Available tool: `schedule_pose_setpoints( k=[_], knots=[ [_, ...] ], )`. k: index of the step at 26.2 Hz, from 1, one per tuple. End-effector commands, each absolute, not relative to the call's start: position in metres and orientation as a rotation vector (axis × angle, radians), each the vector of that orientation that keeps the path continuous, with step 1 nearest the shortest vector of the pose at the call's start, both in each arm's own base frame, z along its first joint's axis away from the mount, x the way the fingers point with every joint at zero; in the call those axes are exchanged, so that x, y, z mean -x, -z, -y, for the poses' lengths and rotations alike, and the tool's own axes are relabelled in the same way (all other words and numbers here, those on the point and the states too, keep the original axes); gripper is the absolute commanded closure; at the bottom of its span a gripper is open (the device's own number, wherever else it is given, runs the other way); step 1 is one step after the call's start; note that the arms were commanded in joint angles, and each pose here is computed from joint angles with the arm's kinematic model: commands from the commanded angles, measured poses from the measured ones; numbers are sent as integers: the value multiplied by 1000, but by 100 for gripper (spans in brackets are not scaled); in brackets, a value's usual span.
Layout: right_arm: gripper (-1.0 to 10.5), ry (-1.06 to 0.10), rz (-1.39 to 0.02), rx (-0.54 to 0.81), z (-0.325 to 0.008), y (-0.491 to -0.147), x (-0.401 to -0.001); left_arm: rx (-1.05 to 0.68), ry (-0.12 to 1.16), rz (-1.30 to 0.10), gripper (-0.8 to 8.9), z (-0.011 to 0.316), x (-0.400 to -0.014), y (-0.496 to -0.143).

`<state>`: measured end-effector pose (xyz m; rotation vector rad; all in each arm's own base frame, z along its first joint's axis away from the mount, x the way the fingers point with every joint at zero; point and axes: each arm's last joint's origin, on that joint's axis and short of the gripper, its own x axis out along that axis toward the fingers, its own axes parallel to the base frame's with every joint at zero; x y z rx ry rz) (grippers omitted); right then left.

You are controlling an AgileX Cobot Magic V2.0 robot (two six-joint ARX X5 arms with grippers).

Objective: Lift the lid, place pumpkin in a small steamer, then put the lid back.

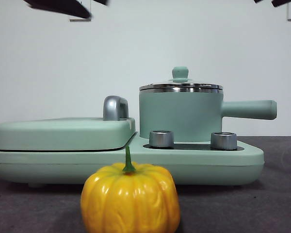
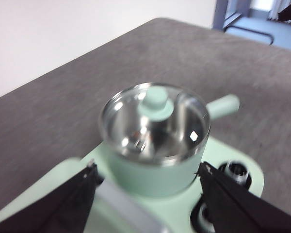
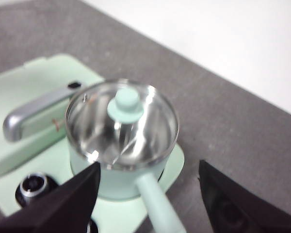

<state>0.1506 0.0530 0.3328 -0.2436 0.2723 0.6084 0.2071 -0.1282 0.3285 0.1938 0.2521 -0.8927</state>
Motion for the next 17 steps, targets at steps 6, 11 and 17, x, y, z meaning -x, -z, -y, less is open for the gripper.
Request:
schedule_pose_setpoints(
  k=[6, 11, 17],
  knots=[
    [625, -602, -249, 180, -54, -341, -151, -116, 871, -120, 480, 177, -236, -320],
    [625, -602, -249, 180, -54, -341, -151, -123, 894, -127, 479, 209, -257, -314],
    [625, -602, -249, 181, -54, -341, -151, -134, 915, -166, 478, 243, -288, -306]
  ],
)
